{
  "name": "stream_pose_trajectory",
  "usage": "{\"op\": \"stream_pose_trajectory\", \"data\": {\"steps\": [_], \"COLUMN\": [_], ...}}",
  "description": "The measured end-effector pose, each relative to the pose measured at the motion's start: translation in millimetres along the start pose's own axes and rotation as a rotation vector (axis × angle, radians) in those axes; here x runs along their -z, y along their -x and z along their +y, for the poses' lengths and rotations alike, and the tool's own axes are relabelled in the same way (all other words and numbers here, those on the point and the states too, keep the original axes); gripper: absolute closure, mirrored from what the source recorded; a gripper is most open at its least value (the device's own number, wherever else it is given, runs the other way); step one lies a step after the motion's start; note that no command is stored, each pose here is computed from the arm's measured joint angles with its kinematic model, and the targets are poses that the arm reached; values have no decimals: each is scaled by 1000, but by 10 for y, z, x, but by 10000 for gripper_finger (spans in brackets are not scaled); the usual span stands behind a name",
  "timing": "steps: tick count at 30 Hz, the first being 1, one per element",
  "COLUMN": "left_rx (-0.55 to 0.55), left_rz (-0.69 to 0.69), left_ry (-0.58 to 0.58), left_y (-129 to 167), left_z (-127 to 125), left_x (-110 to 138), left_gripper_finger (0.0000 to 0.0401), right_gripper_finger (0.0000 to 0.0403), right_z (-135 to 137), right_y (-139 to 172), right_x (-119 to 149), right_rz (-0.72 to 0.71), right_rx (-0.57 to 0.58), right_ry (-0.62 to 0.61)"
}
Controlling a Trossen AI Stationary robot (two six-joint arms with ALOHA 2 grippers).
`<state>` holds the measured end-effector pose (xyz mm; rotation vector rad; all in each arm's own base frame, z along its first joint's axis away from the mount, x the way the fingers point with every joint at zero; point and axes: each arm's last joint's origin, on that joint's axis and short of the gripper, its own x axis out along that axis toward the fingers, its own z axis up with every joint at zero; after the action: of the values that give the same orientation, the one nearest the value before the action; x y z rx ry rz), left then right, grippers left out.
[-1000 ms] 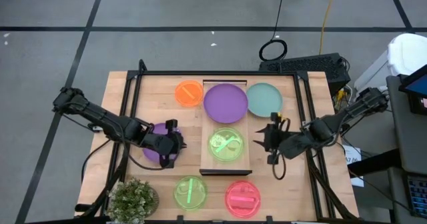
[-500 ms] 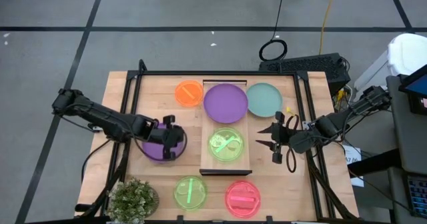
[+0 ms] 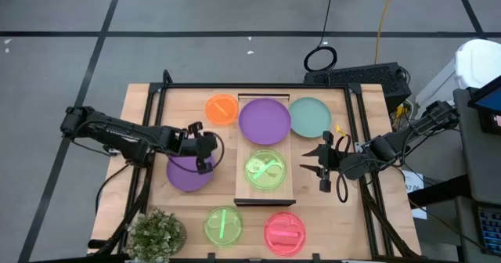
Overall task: Place and stack plates onto a shelf
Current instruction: Stack the transparent orange plate on top of the transparent green plate on the shelf
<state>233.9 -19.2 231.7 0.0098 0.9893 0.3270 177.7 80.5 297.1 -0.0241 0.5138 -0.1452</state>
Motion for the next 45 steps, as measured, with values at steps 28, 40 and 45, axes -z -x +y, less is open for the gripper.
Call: {"op": "stream_pose_trajectory", "data": {"steps": [28, 40, 45], "left_rx": [-202, -223, -223], "left_rz": [10, 8, -27], "left_ry": [75, 75, 88], "left_y": [-93, -298, -361], "left_z": [360, 425, 433], "left_x": [-47, 120, 152], "left_gripper_finger": [368, 367, 367], "right_gripper_finger": [261, 261, 261], "right_z": [-1, -1, -8], "right_y": [-59, -59, -59], "right_x": [53, 53, 51], "right_rz": [-13, -14, -21], "right_rx": [7, 9, 33], "right_ry": [-13, -13, -13]}}
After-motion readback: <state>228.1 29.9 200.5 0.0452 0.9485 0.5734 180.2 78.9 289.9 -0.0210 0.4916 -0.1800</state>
